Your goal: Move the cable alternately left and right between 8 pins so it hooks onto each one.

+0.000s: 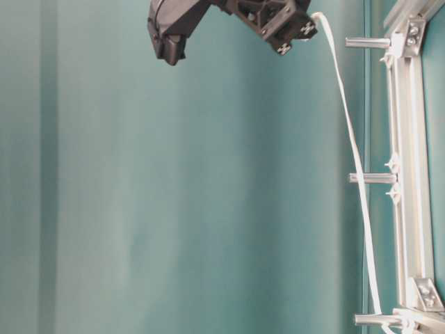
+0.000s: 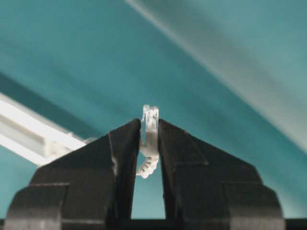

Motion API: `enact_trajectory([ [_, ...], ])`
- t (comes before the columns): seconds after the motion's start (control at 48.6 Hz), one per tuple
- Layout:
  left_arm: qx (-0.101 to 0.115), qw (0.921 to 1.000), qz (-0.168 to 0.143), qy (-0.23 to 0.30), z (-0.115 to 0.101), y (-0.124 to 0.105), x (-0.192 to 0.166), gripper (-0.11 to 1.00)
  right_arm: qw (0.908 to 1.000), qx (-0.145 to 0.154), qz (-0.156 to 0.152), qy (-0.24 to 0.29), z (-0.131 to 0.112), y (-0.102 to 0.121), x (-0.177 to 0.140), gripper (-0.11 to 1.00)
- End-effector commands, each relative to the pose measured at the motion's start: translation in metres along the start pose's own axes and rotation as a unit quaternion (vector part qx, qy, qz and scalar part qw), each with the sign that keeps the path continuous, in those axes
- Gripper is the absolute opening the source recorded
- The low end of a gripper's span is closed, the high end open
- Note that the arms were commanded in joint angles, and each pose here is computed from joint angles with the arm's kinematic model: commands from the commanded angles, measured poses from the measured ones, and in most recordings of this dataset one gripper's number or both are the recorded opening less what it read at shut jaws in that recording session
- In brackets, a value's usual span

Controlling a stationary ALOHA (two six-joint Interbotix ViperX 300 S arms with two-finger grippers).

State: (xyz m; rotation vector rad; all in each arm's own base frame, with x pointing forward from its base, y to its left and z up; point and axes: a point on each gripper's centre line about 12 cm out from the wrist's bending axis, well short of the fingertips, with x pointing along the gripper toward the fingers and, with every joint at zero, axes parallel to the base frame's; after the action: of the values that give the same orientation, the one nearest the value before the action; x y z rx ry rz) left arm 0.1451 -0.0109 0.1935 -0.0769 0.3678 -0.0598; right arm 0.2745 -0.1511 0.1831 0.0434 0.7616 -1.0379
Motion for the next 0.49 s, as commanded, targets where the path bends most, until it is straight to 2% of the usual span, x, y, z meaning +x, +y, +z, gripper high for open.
enact_trajectory([
  [0.0, -0.001, 1.0000, -0.003, -0.007, 0.005, -0.001, 0.000, 0.72, 0.9991, -0.029, -0.011, -0.030, 0.006, -0.006, 0.000, 0.14],
  [0.082, -0.001, 1.0000, -0.002, -0.007, 0.005, -0.001, 0.000, 0.72, 0.9975, -0.055, -0.018, -0.042, 0.005, -0.008, 0.003, 0.14],
  [0.247, -0.001, 1.0000, -0.002, -0.007, 0.005, -0.001, 0.000, 0.72, 0.9932, -0.088, -0.030, -0.070, 0.004, -0.013, 0.013, 0.14],
  [0.329, -0.001, 1.0000, -0.002, -0.007, 0.005, -0.001, 0.000, 0.72, 0.9924, -0.087, -0.027, -0.082, 0.003, -0.014, 0.018, 0.14],
  [0.473, -0.001, 1.0000, -0.002, -0.007, 0.005, -0.001, 0.000, 0.72, 0.9951, -0.062, 0.006, -0.076, -0.008, -0.010, 0.027, 0.14],
])
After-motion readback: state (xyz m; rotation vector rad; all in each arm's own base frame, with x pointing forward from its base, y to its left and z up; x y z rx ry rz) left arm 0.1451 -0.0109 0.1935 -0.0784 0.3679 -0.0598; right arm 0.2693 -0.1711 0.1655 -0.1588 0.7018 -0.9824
